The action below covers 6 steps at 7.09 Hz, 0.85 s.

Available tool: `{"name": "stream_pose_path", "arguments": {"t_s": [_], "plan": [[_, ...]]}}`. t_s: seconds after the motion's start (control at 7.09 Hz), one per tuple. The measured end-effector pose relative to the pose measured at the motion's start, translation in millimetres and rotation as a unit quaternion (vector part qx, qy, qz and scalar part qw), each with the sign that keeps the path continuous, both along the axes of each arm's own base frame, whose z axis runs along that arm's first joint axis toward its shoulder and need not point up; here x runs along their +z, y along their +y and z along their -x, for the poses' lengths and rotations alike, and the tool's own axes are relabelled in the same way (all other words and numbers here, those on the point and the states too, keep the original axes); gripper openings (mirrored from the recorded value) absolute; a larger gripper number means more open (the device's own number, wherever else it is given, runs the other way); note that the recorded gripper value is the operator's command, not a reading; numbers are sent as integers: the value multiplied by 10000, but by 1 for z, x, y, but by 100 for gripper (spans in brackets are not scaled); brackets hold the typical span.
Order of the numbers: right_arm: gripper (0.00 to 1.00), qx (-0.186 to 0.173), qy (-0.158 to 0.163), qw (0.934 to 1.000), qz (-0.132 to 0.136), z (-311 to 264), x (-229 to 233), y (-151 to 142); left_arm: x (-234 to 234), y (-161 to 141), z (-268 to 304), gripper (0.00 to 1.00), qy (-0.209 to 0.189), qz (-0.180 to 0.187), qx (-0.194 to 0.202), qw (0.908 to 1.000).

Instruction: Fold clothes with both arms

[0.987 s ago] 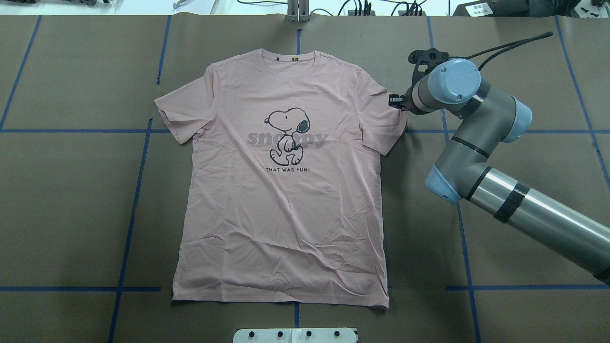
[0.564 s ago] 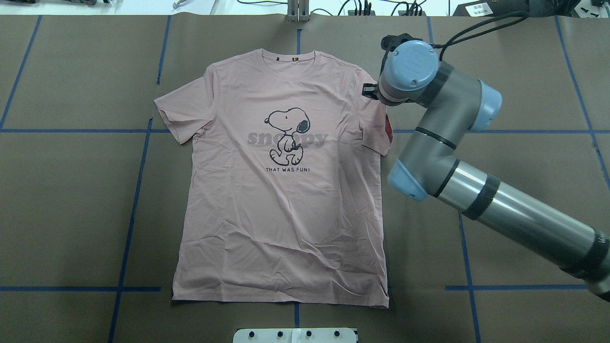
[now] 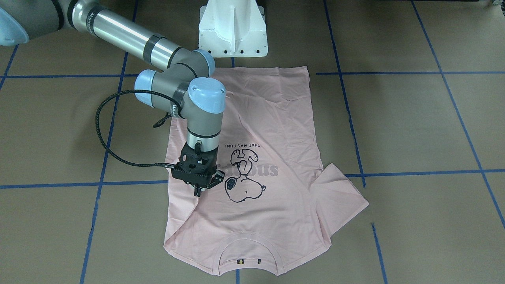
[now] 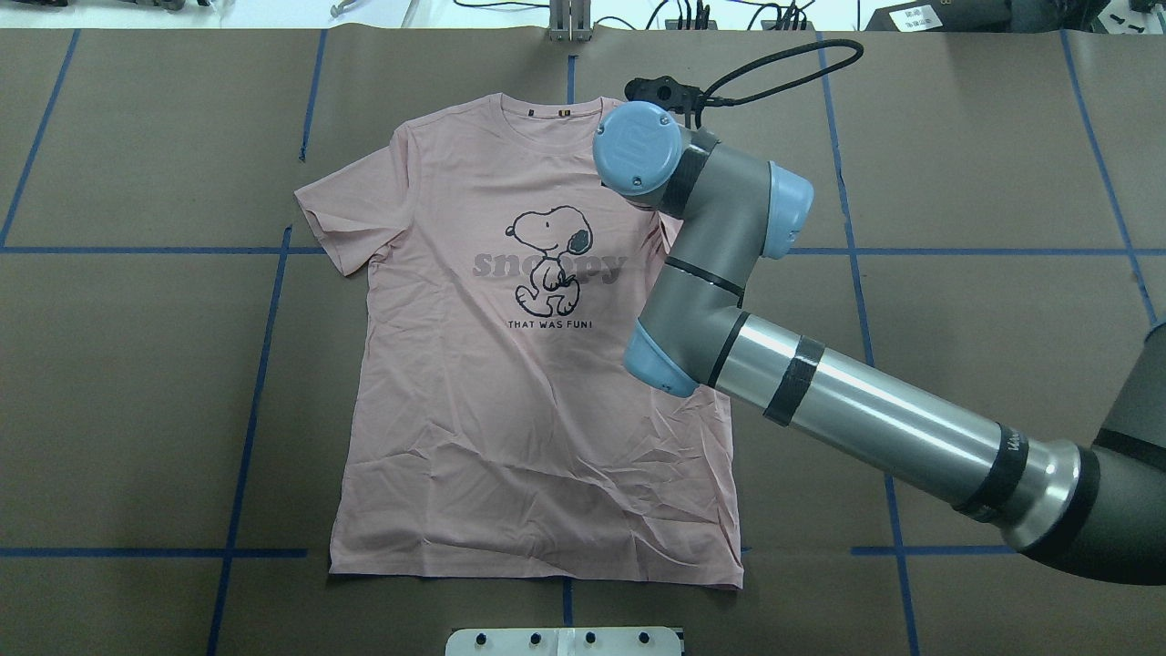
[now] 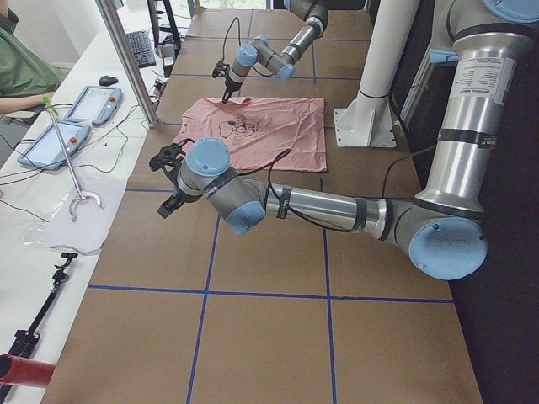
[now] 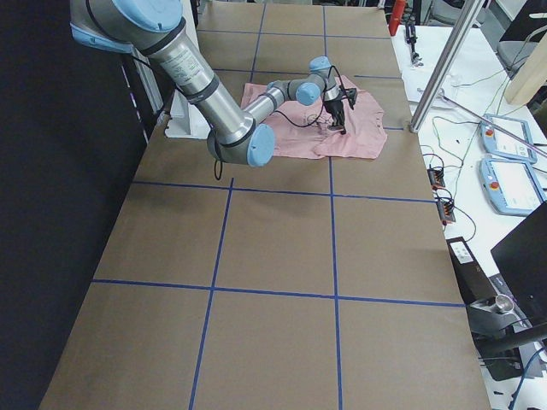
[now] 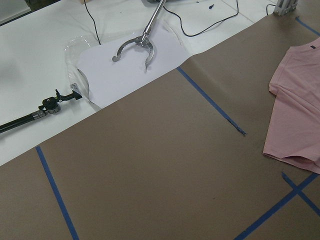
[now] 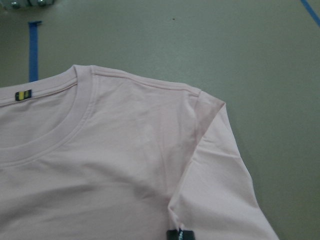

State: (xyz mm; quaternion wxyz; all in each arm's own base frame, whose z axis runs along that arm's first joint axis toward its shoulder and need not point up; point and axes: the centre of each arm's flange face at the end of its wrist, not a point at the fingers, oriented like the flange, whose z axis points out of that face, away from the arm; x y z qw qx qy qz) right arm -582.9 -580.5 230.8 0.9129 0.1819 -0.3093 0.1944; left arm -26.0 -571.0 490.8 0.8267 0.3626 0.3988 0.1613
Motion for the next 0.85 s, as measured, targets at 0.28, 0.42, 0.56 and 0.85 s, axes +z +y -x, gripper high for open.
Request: {"name": "stream_pose_path", "arguments": {"t_s": [0.28,0.42,0.56,0.85], "plan": [[100,-60,-119,9998,-114,7,-15,3,0,0,-1,100,1,6,4,10000],[100,-149,-152,9997,-142,1,-25,-2,1,-1,-4,100,6,35,21,10000],[100,-354,-187,9991,-131,-16,-31,-17,2,-2,-14,100,53,148,46,9999],[100,-986,-319,9945,-128,-105,-25,-62,-5,-6,-63,90,344,675,109,9971]]}}
